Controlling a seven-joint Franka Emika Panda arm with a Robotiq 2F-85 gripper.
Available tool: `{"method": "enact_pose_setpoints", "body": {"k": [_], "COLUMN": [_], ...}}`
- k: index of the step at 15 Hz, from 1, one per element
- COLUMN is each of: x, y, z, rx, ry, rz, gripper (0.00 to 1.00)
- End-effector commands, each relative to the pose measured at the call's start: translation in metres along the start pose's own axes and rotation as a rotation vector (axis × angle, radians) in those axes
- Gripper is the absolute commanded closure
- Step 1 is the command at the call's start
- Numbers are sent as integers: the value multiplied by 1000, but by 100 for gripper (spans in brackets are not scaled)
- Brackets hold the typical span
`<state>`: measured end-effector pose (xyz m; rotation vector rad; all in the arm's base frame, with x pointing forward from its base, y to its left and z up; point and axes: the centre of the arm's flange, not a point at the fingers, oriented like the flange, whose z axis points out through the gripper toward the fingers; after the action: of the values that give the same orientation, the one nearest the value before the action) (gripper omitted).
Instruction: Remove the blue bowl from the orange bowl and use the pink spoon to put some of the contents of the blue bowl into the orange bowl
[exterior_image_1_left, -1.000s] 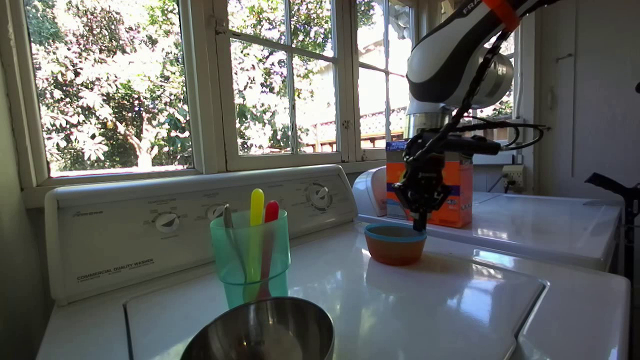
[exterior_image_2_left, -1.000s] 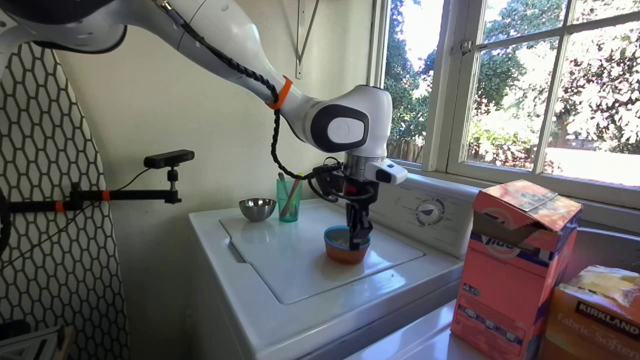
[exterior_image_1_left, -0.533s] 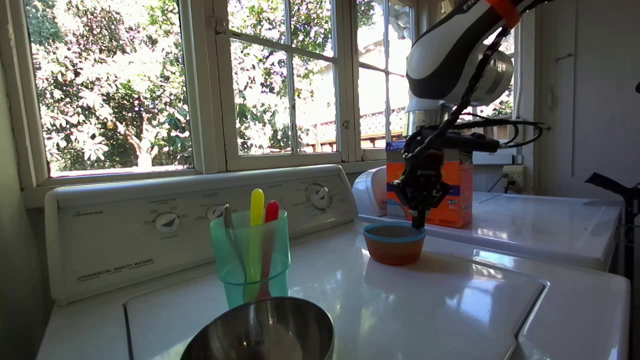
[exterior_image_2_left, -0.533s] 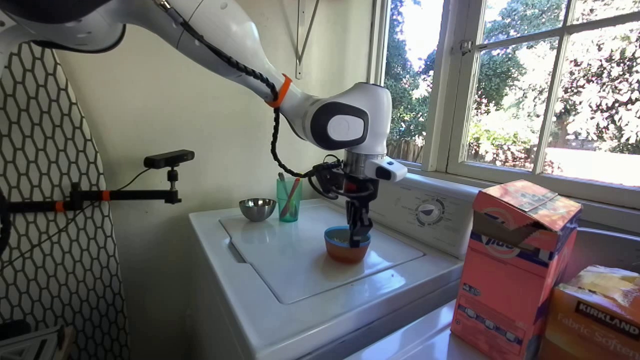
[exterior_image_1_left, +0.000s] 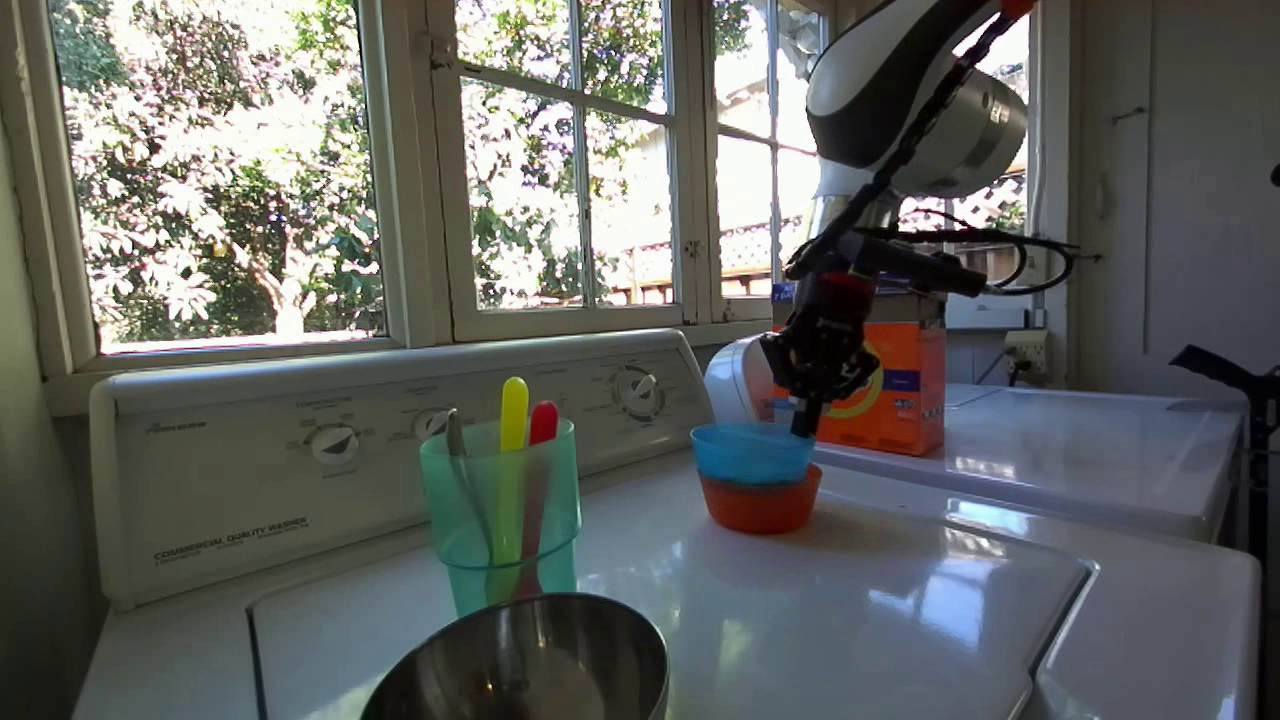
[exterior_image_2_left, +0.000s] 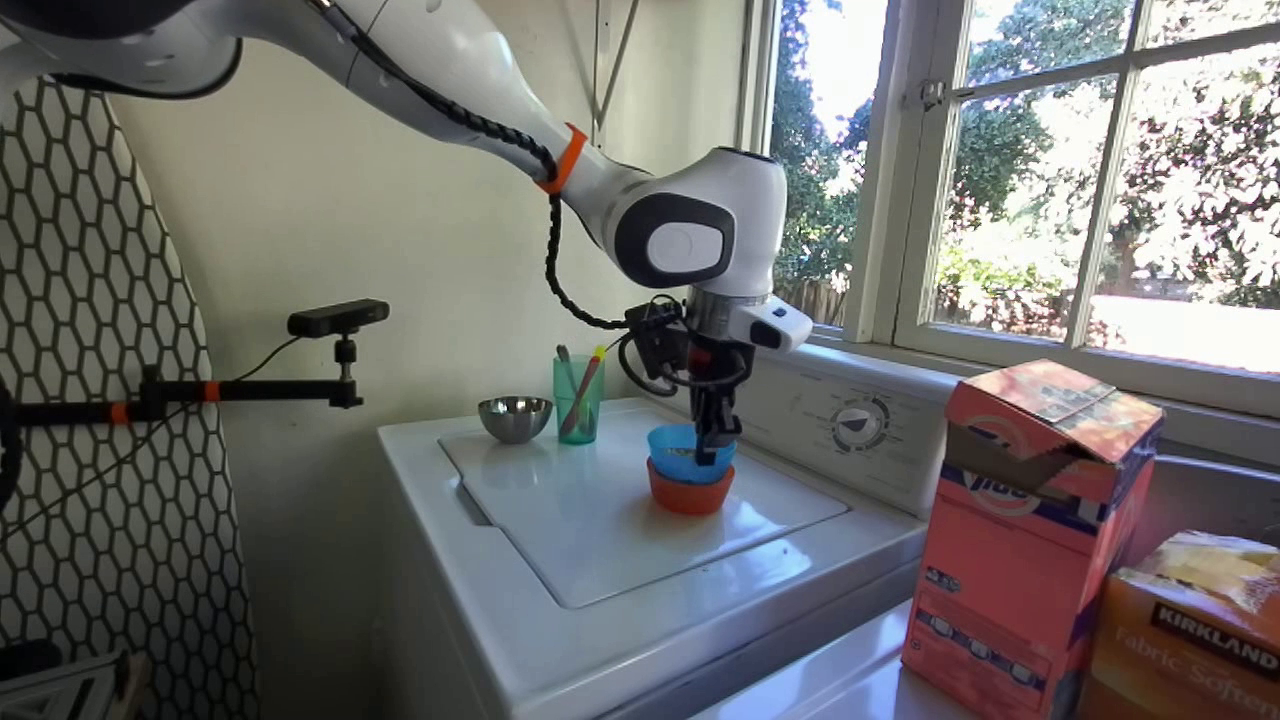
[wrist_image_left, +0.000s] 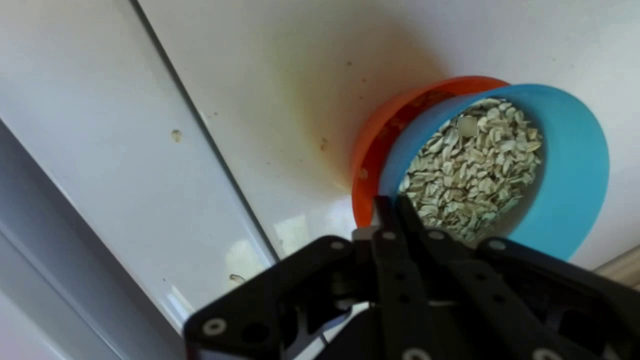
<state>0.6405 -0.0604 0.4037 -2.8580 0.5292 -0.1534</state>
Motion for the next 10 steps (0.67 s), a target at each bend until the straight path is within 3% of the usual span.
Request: {"method": "enact_pose_setpoints", "body": {"k": [1, 3, 10], "x": [-3, -3, -10], "y": [4, 4, -2], "z": [-3, -5, -45], "rx": [70, 98, 9], "ry": [6, 3, 9], "rz": [-14, -34, -73], "gripper": [99, 99, 99]}}
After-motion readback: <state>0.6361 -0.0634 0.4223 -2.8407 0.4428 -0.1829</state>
